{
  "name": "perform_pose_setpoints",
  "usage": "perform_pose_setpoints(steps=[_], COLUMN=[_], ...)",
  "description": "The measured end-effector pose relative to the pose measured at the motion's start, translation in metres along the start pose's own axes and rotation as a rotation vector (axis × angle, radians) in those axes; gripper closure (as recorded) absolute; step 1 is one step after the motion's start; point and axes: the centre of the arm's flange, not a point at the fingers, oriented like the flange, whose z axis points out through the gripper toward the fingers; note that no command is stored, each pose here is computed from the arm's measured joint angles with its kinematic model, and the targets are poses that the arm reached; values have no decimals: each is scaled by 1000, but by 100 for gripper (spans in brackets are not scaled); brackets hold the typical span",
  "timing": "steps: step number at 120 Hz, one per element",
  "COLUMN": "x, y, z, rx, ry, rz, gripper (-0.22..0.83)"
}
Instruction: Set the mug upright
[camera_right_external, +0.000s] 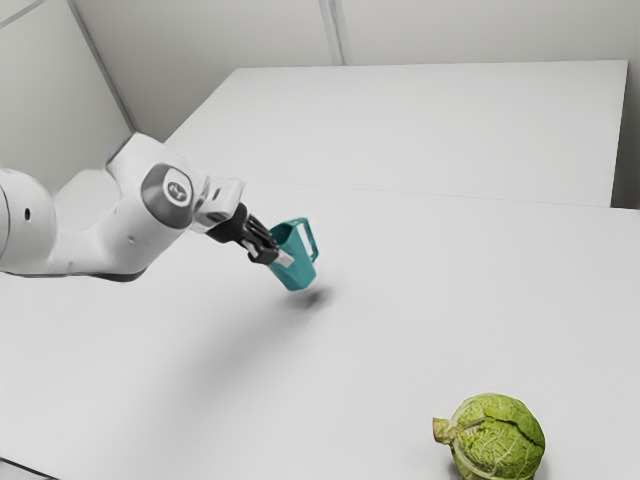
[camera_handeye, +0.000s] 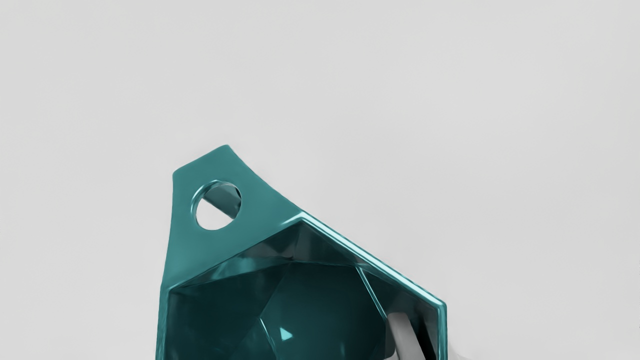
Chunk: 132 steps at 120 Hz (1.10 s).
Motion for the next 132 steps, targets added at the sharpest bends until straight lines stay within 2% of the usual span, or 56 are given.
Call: perform_pose_setpoints(steps=[21, 44, 60, 82, 108, 132], x=[-11, -21, -21, -20, -21, -27], y=[-4, -9, -11, -16, -21, -1], z=[-10, -14, -15, -14, -4, -5], rx=[47, 111, 153, 202, 236, 225], ry=[-218, -331, -324, -261, -213, -184], rz=[-16, -140, -249, -404, -541, -624], gripper=[79, 79, 79, 79, 79, 79])
